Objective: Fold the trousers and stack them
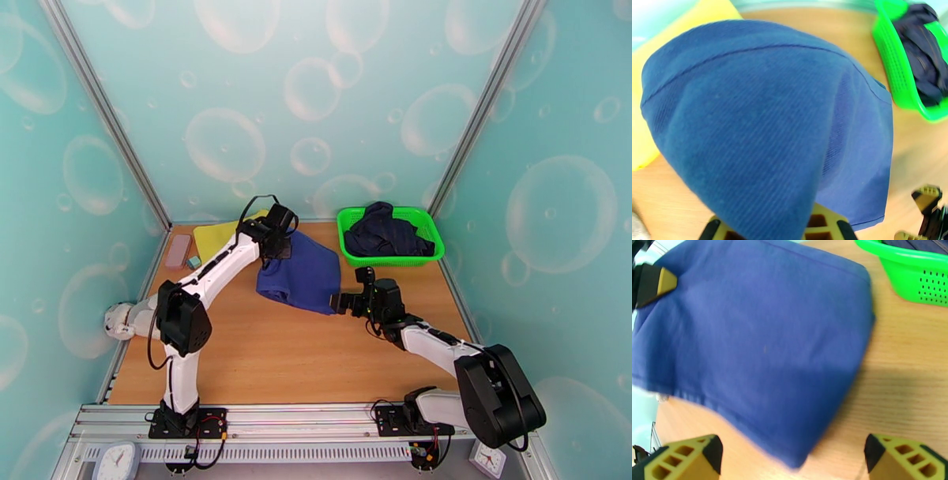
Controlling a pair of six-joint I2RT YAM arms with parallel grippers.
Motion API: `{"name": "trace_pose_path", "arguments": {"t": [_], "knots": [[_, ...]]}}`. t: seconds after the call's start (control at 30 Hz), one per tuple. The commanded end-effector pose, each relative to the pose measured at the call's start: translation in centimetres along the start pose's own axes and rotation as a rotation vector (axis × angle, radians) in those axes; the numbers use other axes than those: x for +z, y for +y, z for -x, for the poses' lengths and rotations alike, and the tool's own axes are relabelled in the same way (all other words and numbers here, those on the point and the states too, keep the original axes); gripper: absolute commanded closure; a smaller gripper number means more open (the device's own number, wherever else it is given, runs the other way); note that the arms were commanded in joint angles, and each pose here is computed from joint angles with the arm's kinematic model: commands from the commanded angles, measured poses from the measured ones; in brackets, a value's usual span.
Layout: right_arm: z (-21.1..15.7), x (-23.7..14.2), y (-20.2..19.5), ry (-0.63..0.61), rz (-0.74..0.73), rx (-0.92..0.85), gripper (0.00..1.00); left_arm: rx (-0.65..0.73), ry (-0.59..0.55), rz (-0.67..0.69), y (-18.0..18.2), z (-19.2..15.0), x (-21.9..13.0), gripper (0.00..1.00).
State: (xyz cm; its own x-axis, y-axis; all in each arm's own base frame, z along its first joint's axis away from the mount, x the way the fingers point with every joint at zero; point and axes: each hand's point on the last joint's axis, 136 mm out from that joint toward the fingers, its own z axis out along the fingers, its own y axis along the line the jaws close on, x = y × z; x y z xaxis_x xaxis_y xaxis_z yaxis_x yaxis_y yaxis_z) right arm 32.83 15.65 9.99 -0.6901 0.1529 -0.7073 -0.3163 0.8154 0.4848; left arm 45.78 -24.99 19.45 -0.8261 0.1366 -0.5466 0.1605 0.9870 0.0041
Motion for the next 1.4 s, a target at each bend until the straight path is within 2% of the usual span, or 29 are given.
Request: {"name": "trace_pose_path", "arguments": {"t": [0.0, 0.17, 0.23, 0.33, 0.57, 0.73, 1.0, 1.37], "knots": [[-0.1, 0.0, 0.4, -0.001, 0.029, 0.020, 0.01, -0.041, -0.017, 0.037, 1.1, 2.4, -1.1, 1.00], [-0.1, 0.0, 0.0, -0.004, 0.014, 0.018, 0.01, -0.080, -0.125, -0.009, 1.9, 8.0, -1.6, 1.00], [-0.1, 0.0, -0.1, -0.003, 0.012, 0.023, 0.01, -0.132, -0.132, -0.072, 2.7, 9.0, -0.5, 1.00], [0.1, 0.1, 0.0, -0.010, 0.021, 0.028, 0.01, -0.163, -0.222, -0.061, 4.1, 11.4, -0.7, 1.00], [-0.4, 0.9, 0.2, 0.022, 0.044, 0.042, 0.01, -0.195, -0.432, -0.124, 3.5, 16.3, -3.6, 1.00], [-0.5, 1.1, 0.4, 0.029, 0.044, 0.040, 0.01, -0.198, -0.519, -0.145, 3.5, 18.2, -4.9, 1.00], [-0.8, 1.6, 0.4, 0.047, 0.047, 0.041, 0.01, -0.236, -0.551, -0.155, 4.8, 19.0, -6.4, 1.00], [-1.6, 2.4, 0.2, 0.086, 0.041, 0.039, 0.01, -0.251, -0.424, -0.012, 11.4, 16.6, -4.4, 1.00]]}}
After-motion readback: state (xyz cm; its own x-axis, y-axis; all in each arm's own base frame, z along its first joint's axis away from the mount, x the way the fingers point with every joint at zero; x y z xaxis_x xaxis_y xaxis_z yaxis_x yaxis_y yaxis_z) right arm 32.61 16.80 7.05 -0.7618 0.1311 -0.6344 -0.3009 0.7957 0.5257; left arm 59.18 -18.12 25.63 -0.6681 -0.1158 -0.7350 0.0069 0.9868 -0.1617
